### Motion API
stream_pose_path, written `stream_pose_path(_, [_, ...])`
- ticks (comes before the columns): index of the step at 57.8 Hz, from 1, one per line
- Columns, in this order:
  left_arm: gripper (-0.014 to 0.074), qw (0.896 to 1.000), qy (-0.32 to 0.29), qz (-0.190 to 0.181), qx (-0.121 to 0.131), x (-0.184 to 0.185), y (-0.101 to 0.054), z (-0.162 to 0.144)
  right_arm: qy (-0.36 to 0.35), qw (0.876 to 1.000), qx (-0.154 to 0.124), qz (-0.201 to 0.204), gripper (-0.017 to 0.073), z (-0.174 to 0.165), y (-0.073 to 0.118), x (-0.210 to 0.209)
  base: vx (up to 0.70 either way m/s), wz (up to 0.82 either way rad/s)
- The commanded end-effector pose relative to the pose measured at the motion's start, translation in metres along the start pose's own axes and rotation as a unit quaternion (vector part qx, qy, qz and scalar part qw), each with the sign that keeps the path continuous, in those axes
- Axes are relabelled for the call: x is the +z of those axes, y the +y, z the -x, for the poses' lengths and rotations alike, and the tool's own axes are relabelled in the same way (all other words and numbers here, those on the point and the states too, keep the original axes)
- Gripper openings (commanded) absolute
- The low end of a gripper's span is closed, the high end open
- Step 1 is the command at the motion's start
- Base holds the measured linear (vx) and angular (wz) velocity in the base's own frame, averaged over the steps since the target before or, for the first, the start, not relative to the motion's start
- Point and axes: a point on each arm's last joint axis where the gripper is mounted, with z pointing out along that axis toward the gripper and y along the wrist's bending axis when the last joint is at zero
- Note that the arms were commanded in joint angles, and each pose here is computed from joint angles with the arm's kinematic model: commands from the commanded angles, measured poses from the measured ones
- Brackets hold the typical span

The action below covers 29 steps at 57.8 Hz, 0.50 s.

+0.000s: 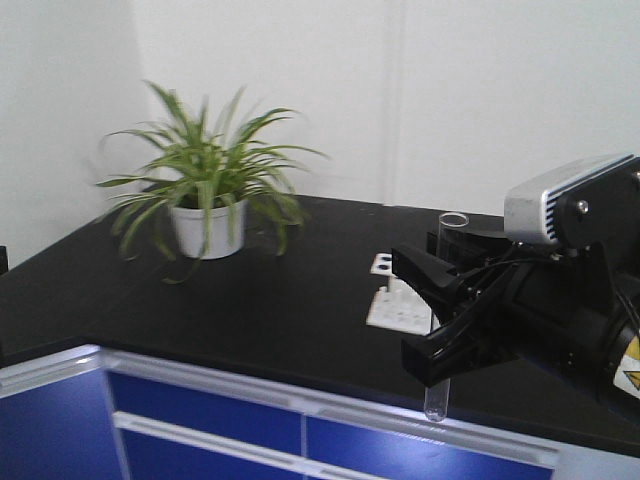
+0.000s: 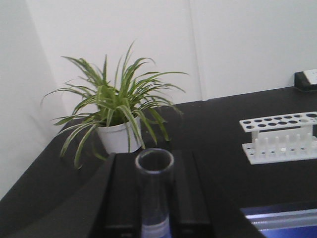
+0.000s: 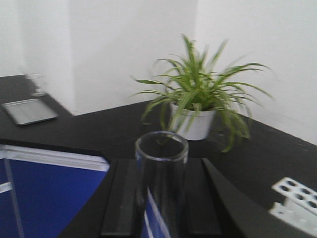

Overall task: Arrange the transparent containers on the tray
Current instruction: 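Hold both tubes while the base drives to the yellow tray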

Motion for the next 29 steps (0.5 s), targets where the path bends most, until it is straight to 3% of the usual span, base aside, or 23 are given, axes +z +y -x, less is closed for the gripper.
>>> stream_pose_path(1, [0.0,0.998,-0.062,-0.006,-0.007,-0.0039,-0.0007,0.0204,-0.067,0.998,-0.004,0.005,-0.0013,0.0234,0.0002,-0.007,-0.3,0.5])
stream_pose_path(29, [0.0,0.998,-0.062,-0.006,-0.007,-0.0039,-0.0007,0.0204,-0.067,0.998,-0.004,0.005,-0.0013,0.0234,0.0002,-0.007,-0.3,0.51])
